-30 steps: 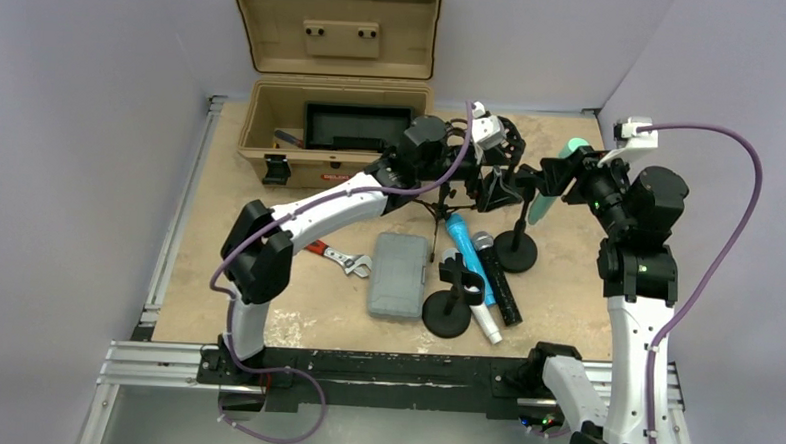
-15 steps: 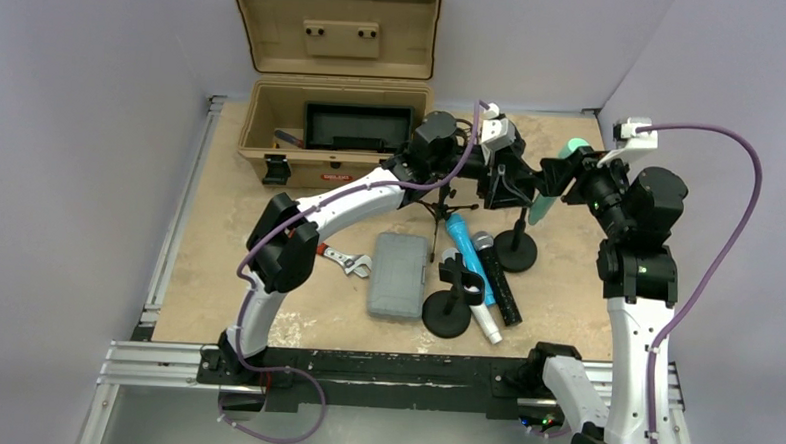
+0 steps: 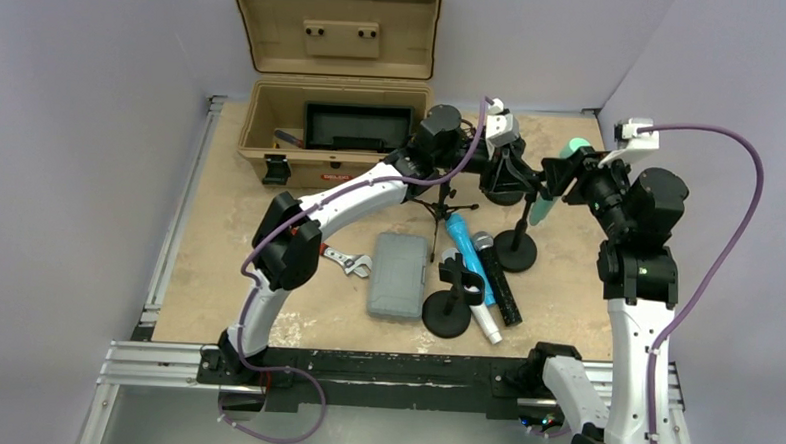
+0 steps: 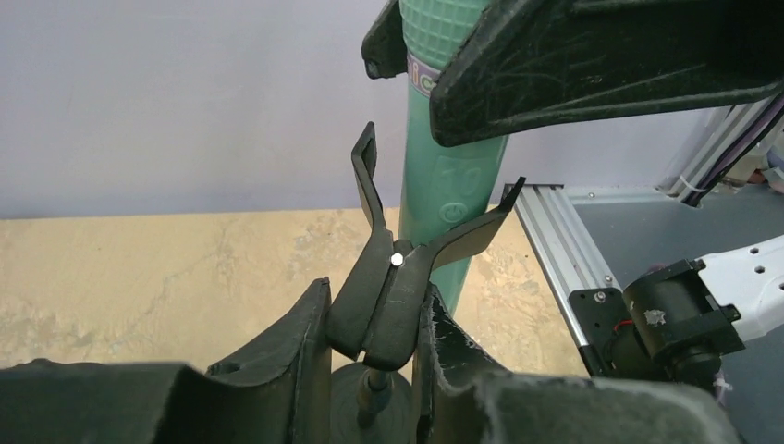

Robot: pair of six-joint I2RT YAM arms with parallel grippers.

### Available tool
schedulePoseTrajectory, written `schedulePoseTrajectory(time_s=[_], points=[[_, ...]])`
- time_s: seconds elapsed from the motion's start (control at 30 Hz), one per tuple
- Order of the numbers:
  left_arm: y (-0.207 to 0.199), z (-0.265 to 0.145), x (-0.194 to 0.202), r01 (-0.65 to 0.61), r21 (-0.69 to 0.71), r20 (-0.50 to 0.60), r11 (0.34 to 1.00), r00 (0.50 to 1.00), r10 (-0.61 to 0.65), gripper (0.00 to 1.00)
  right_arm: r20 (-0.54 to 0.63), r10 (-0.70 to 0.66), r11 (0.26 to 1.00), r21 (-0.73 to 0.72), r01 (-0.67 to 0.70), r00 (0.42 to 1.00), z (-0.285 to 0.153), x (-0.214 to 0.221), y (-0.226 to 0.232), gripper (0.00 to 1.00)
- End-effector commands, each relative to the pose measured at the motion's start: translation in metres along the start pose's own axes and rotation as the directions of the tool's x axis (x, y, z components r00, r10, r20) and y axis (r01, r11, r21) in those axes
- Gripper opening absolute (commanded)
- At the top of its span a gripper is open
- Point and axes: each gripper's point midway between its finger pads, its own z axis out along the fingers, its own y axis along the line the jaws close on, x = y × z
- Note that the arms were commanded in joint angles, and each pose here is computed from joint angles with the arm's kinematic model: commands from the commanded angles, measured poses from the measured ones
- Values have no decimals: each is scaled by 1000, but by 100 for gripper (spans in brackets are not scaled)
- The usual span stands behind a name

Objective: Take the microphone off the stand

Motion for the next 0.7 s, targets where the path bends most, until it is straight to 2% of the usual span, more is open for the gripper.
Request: schedulePoseTrajectory(time_s=[0.0,0.3,0.5,0.57,0.67], points=[[-7,8,-16,-89,-3,-9,996,996,89,0,70,3,1000,-18,-2,998,-7,-25,10,0],[-6,5,2,-38,-40,-91,998,995,35,0,172,2,981,190,-35,985,-31,-82,-12,0],[-4,5,7,-30,-70,-118,997,993,21,0,254,-22,896,434,-93,967,-77,-119,-42,0],[-2,5,5,-27,-94,-125,995,992,15,0,257,-23,864,492,-111,966,-88,-119,-51,0],[-2,6,4,2,-124,-136,992,991,-19,0,248,30,826,540,-164,968,-87,-93,-65,0]])
